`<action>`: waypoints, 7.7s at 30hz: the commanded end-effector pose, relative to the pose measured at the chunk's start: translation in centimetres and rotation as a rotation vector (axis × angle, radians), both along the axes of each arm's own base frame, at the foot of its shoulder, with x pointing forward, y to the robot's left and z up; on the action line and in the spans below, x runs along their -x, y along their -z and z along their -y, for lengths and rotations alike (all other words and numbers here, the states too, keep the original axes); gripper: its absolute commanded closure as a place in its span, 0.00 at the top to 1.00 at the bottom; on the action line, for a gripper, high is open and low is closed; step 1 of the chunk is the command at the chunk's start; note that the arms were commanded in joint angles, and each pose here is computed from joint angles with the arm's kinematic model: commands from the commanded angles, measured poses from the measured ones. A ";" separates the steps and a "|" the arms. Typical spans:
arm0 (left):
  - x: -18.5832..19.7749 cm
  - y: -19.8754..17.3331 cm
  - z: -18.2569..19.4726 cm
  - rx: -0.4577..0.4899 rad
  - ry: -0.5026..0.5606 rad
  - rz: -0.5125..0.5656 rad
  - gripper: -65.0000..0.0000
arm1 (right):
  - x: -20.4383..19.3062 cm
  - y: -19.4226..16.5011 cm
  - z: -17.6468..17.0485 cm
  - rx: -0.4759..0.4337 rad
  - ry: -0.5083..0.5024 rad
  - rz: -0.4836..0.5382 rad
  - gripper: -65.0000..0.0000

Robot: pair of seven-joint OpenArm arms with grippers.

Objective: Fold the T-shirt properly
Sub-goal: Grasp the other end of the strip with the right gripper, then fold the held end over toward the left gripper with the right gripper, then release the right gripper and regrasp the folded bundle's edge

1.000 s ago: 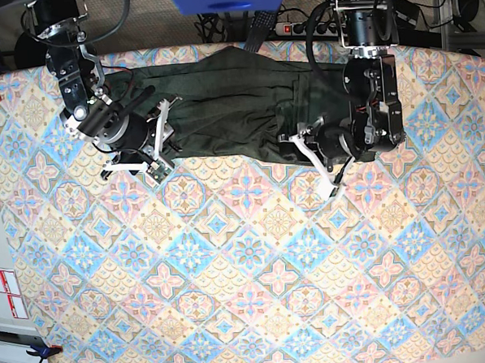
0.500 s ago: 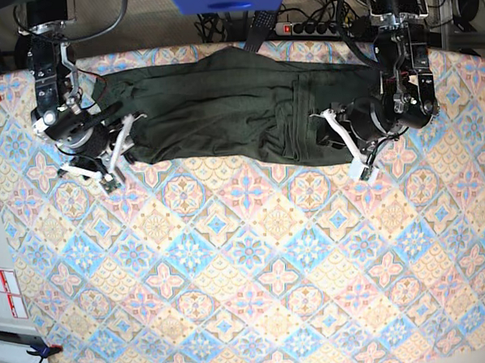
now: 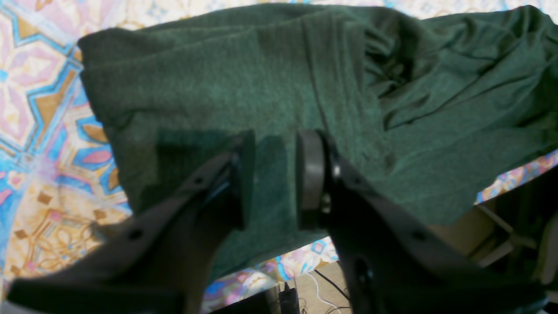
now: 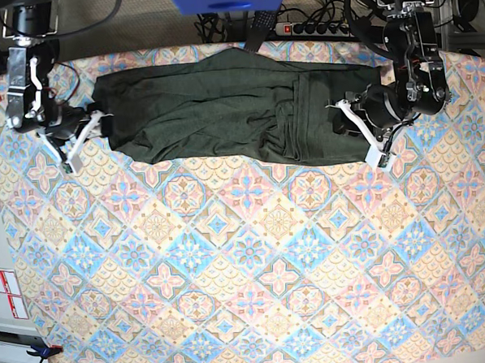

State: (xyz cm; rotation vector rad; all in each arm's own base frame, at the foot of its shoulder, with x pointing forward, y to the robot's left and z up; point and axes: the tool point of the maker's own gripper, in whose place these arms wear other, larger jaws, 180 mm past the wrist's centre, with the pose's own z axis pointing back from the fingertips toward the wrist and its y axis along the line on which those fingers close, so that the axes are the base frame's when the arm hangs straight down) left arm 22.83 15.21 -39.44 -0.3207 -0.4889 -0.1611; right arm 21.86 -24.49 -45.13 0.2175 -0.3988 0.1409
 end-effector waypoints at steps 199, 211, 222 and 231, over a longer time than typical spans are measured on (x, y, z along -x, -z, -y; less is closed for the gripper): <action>0.5 -1.6 -7.4 -0.057 -0.206 0.053 0.22 | -3.7 -3.4 -23.9 -0.059 -0.724 0.202 0.44; 0.5 -1.6 -7.4 -0.057 -0.206 0.053 0.22 | -2.7 -3.9 -27.1 -0.085 -0.834 0.215 0.11; 0.5 -1.6 -7.5 -0.058 -0.205 0.053 0.22 | 0.3 -7.5 -32.8 -0.145 -1.077 0.341 0.08; 0.4 -1.7 -7.5 -0.059 -0.206 0.055 0.22 | 0.6 -7.5 -34.5 -0.116 -1.192 0.344 0.08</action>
